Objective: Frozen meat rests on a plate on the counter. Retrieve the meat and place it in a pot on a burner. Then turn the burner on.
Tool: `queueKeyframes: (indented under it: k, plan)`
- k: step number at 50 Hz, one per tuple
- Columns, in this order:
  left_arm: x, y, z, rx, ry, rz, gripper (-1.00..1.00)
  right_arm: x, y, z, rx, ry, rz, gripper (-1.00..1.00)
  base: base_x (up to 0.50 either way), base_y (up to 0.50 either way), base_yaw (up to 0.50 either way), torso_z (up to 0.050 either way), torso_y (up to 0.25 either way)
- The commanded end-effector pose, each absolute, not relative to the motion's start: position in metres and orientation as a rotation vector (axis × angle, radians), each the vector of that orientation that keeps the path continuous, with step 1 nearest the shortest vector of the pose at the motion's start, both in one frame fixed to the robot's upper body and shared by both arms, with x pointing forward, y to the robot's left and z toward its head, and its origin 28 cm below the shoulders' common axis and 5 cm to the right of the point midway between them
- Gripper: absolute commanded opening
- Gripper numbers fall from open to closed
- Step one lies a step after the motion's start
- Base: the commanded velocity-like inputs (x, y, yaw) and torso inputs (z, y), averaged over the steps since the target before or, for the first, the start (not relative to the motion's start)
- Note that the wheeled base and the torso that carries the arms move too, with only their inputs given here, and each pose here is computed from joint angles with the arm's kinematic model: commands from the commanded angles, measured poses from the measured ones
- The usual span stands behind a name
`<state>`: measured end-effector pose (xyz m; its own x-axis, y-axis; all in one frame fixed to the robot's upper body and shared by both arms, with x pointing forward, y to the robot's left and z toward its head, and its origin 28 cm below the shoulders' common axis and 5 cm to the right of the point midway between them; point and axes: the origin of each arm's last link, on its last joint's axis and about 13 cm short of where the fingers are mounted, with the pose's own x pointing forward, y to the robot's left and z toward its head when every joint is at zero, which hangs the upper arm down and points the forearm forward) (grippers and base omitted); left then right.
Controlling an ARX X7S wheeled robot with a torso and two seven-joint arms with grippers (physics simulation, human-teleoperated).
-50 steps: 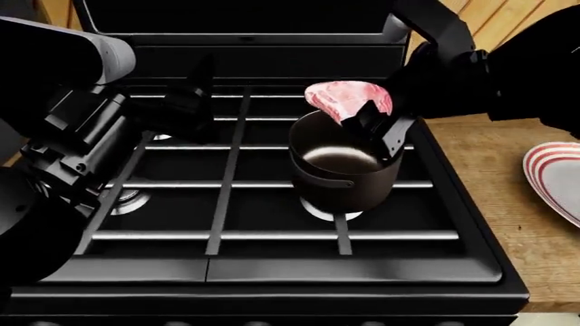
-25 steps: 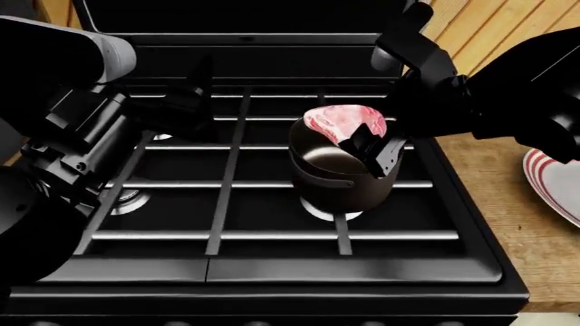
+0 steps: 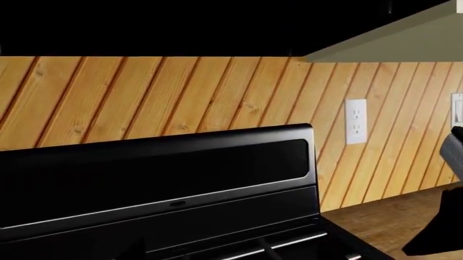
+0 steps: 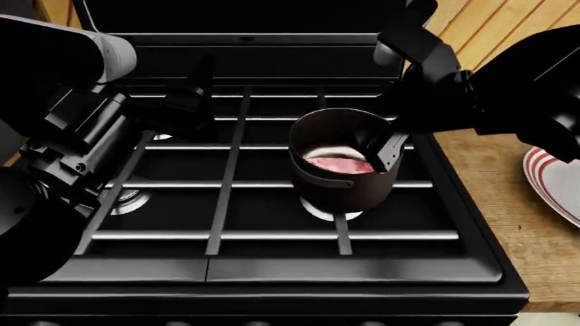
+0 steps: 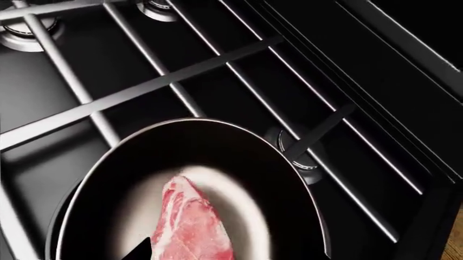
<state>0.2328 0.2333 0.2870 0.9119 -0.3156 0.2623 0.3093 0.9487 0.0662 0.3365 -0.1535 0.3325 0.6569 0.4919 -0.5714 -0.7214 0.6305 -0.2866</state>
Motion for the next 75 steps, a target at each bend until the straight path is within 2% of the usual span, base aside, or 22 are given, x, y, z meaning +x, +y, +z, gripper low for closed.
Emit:
queueKeyframes:
  k: [1, 15, 26, 37, 44, 60, 75]
  plan:
    - [0.233, 0.234, 0.286, 0.024, -0.275, -0.322, 1.0, 0.335, -0.153, 0.336, -0.546, 0.448, 0.715, 1.0, 0.0, 0.0, 0.0, 0.0, 0.0]
    - [0.233, 0.234, 0.286, 0.027, -0.277, -0.323, 1.0, 0.328, -0.157, 0.347, -0.551, 0.394, 0.706, 1.0, 0.0, 0.0, 0.0, 0.0, 0.0]
    - [0.237, 0.233, 0.281, 0.028, -0.26, -0.322, 1.0, 0.315, -0.159, 0.358, -0.42, 0.125, 0.563, 1.0, 0.0, 0.0, 0.0, 0.0, 0.0]
    - [0.239, 0.232, 0.28, 0.031, -0.249, -0.32, 1.0, 0.305, -0.16, 0.372, -0.237, -0.047, 0.387, 1.0, 0.0, 0.0, 0.0, 0.0, 0.0]
    - [0.239, 0.231, 0.281, 0.034, -0.252, -0.327, 1.0, 0.301, -0.162, 0.38, -0.196, -0.09, 0.334, 1.0, -0.02, 0.01, 0.0, 0.0, 0.0]
    - [0.238, 0.231, 0.282, 0.045, -0.256, -0.331, 1.0, 0.296, -0.163, 0.387, -0.193, -0.118, 0.33, 1.0, -0.5, 0.18, 0.0, 0.0, 0.001]
    - [0.236, 0.228, 0.278, 0.049, -0.25, -0.342, 1.0, 0.3, -0.164, 0.383, -0.186, -0.136, 0.29, 1.0, 0.0, 0.0, 0.0, 0.0, 0.0]
